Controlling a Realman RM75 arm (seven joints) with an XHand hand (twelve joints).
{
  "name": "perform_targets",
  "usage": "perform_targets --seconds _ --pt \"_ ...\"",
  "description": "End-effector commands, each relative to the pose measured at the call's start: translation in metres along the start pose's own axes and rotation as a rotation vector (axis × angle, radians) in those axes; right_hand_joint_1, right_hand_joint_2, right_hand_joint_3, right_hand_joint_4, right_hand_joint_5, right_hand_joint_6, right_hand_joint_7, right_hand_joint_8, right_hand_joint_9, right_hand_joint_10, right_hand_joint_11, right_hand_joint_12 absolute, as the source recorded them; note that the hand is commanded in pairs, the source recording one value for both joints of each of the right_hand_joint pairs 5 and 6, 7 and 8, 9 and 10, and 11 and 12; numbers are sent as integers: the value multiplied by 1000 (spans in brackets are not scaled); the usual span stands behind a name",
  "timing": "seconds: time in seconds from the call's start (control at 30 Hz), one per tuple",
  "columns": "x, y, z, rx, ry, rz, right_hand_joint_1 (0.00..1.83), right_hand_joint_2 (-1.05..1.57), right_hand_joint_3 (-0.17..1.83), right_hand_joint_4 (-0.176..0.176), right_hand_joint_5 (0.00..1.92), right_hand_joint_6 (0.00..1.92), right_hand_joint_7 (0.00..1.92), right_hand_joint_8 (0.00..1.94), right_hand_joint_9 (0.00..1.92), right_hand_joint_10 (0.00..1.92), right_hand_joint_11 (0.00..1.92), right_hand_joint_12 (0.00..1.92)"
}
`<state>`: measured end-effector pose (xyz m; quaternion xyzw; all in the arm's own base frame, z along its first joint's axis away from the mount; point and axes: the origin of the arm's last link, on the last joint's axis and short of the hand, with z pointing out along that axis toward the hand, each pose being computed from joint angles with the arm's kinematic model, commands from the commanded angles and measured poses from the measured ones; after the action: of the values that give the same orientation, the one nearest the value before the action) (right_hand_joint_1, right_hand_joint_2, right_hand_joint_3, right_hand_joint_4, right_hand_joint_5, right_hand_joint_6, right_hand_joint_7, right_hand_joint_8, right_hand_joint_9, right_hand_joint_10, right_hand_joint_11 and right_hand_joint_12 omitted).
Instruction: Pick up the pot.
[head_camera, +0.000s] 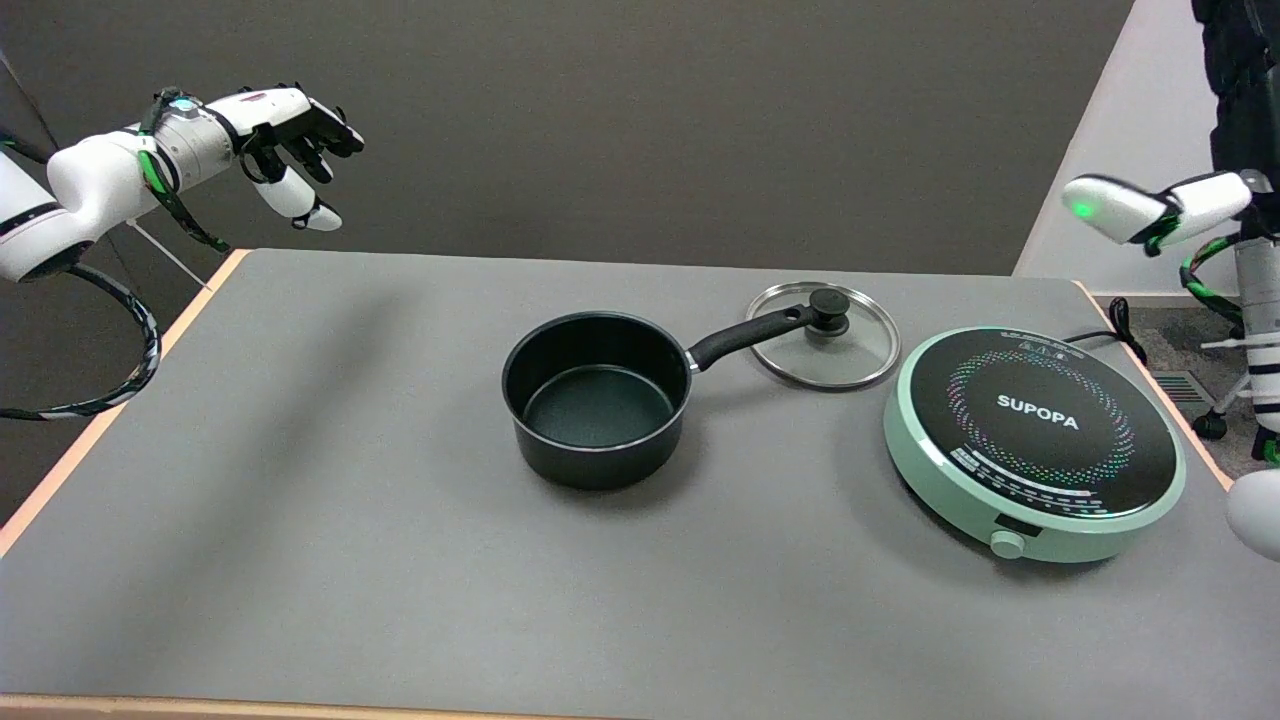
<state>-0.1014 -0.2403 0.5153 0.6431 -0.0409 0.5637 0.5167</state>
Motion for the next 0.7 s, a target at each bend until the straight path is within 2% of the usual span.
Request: perform_targets --seconds 0.03,0.13,0.23,0.37,0.5,0.57,0.7 --pt "-82 -60 22 110 -207 -489 1174 -262 911 -176 73 73 73 73 73 73 73 73" --pt "-127 -67 24 51 -280 -549 1182 -295 918 -176 72 72 72 72 72 72 72 72" --pt "-166 -72 27 23 -249 -503 1190 -326 915 -176 68 68 68 68 68 68 68 68" --pt "-218 -72 18 -25 -244 -527 1215 -388 883 -176 64 64 64 64 64 64 64 64" --pt "-245 -77 16 -19 -300 -574 1250 -529 934 -143 57 57 57 57 57 57 57 57" --pt "-255 -78 12 -9 -325 -605 1255 -576 1016 -143 56 56 56 56 56 56 56 56" --pt "-269 -78 7 17 -368 -646 1265 -609 1026 -143 54 54 54 54 54 54 54 54"
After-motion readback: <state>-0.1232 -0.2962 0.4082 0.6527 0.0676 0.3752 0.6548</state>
